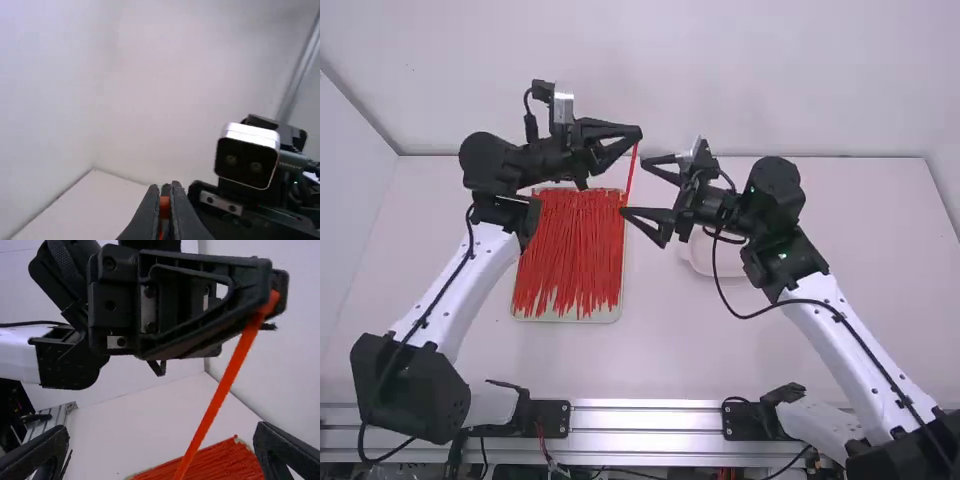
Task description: Fasten the cable tie
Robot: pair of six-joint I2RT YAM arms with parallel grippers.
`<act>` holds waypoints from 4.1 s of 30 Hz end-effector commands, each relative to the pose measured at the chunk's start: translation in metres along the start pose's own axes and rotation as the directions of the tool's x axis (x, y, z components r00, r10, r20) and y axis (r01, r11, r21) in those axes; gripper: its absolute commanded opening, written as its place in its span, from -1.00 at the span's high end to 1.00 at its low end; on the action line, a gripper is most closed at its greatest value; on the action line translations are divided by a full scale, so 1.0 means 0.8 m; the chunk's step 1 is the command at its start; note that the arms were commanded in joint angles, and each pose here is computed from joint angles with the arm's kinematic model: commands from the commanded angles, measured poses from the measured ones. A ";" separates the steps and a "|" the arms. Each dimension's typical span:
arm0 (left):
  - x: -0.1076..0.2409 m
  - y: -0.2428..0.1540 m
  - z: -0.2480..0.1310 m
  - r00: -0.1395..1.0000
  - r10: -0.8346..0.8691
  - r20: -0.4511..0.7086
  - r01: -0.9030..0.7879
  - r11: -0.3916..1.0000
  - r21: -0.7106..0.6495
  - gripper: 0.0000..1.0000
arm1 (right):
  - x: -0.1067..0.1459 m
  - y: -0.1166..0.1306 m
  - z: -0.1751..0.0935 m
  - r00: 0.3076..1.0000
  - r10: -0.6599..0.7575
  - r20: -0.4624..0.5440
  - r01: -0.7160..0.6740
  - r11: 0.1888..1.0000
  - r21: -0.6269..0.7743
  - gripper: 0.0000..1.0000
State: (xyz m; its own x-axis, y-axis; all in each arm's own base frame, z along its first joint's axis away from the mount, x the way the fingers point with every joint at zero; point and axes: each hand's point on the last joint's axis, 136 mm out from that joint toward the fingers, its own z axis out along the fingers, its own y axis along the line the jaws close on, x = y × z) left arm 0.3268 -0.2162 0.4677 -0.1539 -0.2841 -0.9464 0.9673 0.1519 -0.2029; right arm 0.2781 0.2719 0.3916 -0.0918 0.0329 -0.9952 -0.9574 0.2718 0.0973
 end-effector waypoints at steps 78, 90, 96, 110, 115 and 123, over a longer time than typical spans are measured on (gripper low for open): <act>0.127 -0.006 -0.058 0.948 0.175 -0.267 -0.116 0.968 0.223 -0.98 | 0.068 0.003 -0.022 0.976 -0.105 -0.192 0.091 0.993 -0.079 1.00; 0.120 -0.003 -0.048 0.938 0.247 -0.244 -0.196 0.957 0.214 -1.00 | 0.080 -0.013 -0.025 0.988 -0.118 -0.100 0.111 0.991 -0.071 1.00; 0.095 -0.016 -0.038 0.944 0.252 -0.214 -0.203 0.952 0.230 -0.96 | 0.083 -0.011 -0.026 0.992 -0.108 -0.060 0.103 0.991 -0.084 1.00; 0.089 -0.026 -0.015 0.951 0.246 -0.187 -0.202 0.953 0.225 0.06 | 0.071 -0.002 -0.028 0.994 -0.103 -0.025 0.099 0.987 -0.126 1.00; 0.090 -0.030 -0.010 0.955 0.230 -0.188 -0.184 0.955 0.231 0.16 | 0.067 0.001 -0.026 0.995 -0.103 -0.015 0.100 0.986 -0.132 1.00; 0.078 -0.034 -0.009 0.965 0.194 -0.177 -0.154 0.964 0.219 0.40 | 0.061 -0.006 -0.031 0.997 -0.074 -0.006 0.073 0.991 -0.113 1.00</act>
State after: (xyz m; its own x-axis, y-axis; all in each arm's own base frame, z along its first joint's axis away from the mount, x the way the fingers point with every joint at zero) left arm 0.2955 -0.2317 0.4047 0.0251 -0.0702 -0.9972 0.9995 -0.0149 0.0262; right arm 0.2717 0.2492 0.3426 -0.0021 0.0019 -1.0000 -0.9856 0.1688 0.0024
